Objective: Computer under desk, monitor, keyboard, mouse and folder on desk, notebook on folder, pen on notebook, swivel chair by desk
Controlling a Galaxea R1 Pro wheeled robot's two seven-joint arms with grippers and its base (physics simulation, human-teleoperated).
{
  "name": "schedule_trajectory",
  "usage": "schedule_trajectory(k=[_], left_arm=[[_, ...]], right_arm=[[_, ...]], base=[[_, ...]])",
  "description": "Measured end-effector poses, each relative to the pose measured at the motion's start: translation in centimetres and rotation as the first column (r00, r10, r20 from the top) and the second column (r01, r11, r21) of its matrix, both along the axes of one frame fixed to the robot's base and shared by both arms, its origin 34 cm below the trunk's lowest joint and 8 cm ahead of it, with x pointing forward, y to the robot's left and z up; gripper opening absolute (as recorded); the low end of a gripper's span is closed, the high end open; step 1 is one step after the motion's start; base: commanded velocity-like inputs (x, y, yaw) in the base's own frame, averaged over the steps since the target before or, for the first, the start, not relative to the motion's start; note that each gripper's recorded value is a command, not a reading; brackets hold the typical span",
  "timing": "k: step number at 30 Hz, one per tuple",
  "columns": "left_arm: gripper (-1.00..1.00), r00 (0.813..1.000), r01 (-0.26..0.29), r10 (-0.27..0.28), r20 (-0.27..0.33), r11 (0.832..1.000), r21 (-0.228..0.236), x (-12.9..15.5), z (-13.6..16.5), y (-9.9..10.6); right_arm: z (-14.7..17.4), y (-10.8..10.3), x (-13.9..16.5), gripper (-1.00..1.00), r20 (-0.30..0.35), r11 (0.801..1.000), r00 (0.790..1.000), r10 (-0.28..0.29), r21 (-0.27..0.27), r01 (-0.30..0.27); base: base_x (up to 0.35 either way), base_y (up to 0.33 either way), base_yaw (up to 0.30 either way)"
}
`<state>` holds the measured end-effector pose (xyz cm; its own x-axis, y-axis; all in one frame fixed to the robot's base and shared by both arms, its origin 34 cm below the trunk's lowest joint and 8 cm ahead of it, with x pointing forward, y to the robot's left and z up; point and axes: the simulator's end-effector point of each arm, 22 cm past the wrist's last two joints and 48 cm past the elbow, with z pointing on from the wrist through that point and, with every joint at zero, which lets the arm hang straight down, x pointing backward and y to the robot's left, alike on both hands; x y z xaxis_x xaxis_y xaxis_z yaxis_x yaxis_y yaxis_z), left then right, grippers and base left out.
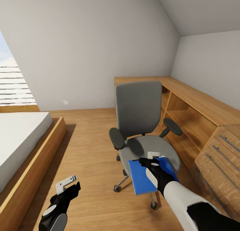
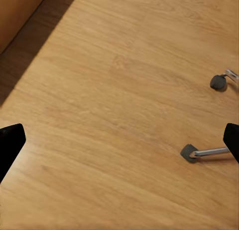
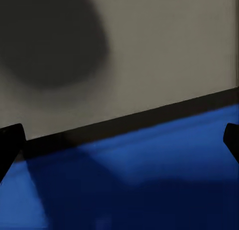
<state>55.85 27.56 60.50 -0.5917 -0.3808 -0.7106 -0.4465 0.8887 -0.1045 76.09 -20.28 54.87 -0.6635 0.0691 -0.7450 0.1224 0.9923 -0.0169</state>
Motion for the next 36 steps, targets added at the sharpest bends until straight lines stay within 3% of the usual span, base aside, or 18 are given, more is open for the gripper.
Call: schedule_trajectory(k=[30,33,36], left_arm=[[1.0,1.0,0.001,-0.001,-0.002,1.0,0.0,0.7,5.8,0.0],[1.0,1.0,0.001,-0.001,-0.003,1.0,0.0,0.7,5.8,0.0],[1.0,1.0,0.001,-0.001,-0.004,1.0,0.0,0.7,5.7,0.0]], right_arm=[[5.9,-0.1,0.8,1.0,0.001,1.0,1.0,0.0,-0.001,0.0],[6.2,0.0,1.0,1.0,0.009,1.0,1.0,0.0,0.001,0.0],[8.1,0.6,2.4,1.0,0.059,1.0,0.998,0.003,0.013,-0.004]], base=[[0.0,0.0,0.0],[0.0,0.0,0.0],[0.0,0.0,0.0]])
